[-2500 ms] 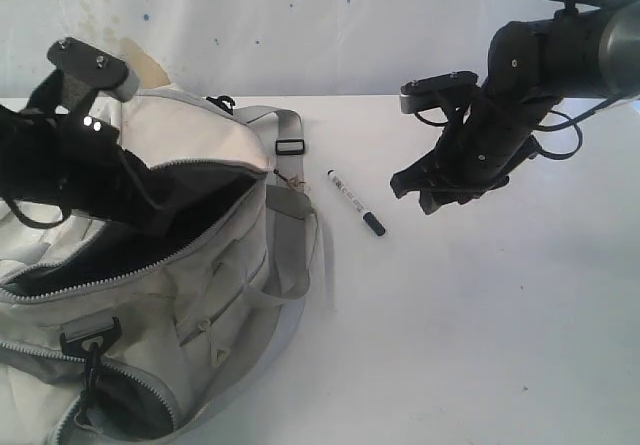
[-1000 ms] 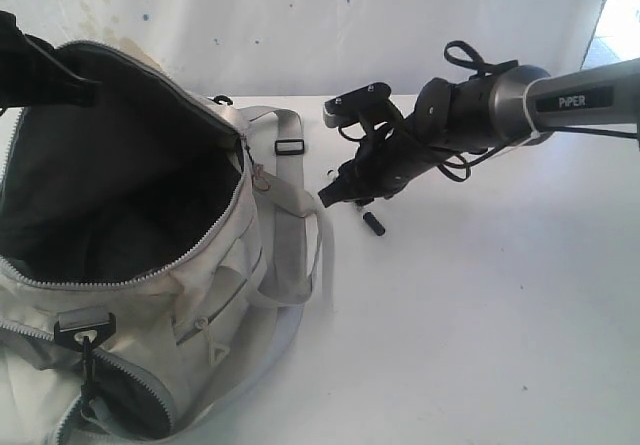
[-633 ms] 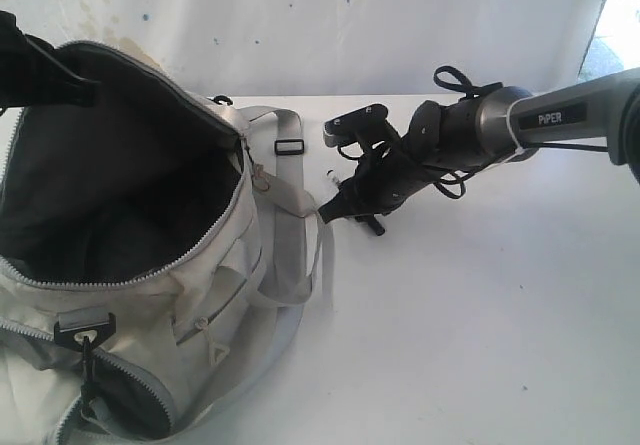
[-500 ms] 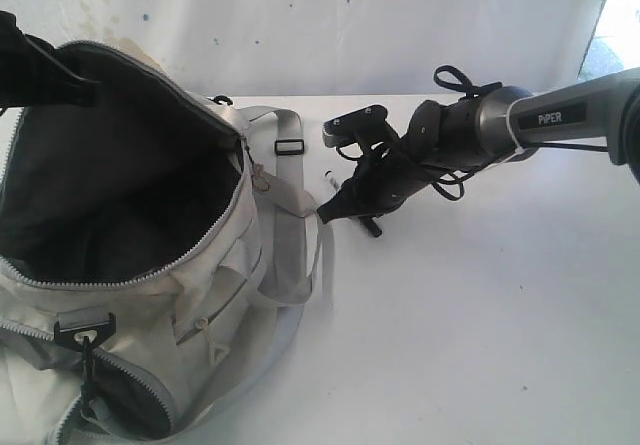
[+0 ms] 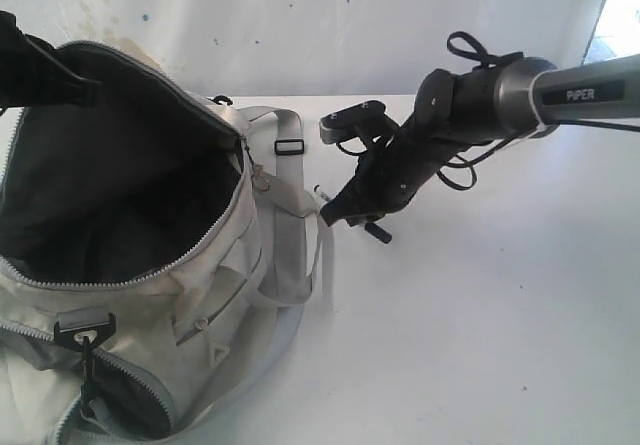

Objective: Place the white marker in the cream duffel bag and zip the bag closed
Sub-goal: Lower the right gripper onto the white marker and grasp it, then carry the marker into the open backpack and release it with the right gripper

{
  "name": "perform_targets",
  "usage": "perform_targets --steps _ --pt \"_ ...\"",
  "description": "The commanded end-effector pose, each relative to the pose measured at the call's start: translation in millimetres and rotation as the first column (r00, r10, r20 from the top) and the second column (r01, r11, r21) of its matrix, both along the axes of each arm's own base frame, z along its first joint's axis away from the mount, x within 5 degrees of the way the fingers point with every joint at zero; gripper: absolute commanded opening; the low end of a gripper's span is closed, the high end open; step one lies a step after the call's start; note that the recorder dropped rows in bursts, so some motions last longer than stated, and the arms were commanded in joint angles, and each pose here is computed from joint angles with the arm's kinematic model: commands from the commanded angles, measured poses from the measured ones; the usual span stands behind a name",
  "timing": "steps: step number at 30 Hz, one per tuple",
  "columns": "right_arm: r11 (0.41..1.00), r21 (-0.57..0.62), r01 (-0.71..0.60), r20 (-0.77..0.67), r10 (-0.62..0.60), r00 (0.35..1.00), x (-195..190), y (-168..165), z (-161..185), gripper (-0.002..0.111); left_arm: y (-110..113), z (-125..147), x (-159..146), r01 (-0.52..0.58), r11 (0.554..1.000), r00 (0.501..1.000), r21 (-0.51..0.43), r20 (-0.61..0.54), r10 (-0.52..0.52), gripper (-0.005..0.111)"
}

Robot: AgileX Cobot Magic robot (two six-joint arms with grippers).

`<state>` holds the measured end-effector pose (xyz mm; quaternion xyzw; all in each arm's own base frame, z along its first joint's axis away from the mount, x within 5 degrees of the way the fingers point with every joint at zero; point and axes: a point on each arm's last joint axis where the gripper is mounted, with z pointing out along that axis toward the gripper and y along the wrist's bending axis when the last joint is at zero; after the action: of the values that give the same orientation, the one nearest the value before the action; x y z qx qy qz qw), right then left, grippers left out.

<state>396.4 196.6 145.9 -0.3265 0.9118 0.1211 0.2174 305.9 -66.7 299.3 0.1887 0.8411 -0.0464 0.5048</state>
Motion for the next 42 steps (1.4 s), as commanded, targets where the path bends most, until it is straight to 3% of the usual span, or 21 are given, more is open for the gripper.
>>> perform_targets --steps 1,7,14,19,23,27,32,34,42 --pt "1.000 0.010 -0.021 -0.068 0.021 0.997 -16 -4 36 0.000 2 9 -1 -0.020 1.000 0.999 -0.020 0.039 0.020 0.001" --pt "0.999 -0.037 -0.035 -0.119 0.030 0.992 -36 -14 73 0.000 2 10 -1 -0.020 1.000 0.999 -0.020 0.040 0.021 0.001" --pt "0.994 -0.072 -0.086 -0.254 0.065 0.965 -50 -18 73 0.000 2 10 0 -0.025 1.000 0.999 -0.020 0.047 0.025 0.001" --pt "0.992 -0.078 -0.104 -0.262 0.080 0.962 -52 -18 73 0.000 2 10 0 -0.027 0.999 0.998 -0.020 0.050 0.028 0.001" --pt "0.968 -0.066 -0.244 -0.195 0.227 0.954 -53 -17 81 0.000 2 10 0 -0.028 0.999 0.998 -0.020 0.052 0.029 0.001" --pt "0.930 0.026 -0.366 -0.123 0.366 0.922 -57 -9 92 0.000 3 11 1 -0.034 0.999 0.997 -0.020 0.062 0.035 0.001" --pt "0.912 0.329 -0.244 -0.088 0.287 0.954 -57 13 108 0.000 3 11 1 -0.034 0.999 0.997 -0.020 0.062 0.035 0.001" --pt "0.893 0.400 -0.206 -0.096 0.265 0.960 -57 18 112 0.000 3 11 1 -0.034 0.999 0.997 -0.020 0.062 0.035 0.001" --pt "0.868 0.412 -0.277 -0.048 0.324 0.945 -67 38 113 0.000 3 11 0 -0.033 0.999 0.998 -0.020 0.060 0.034 0.001"
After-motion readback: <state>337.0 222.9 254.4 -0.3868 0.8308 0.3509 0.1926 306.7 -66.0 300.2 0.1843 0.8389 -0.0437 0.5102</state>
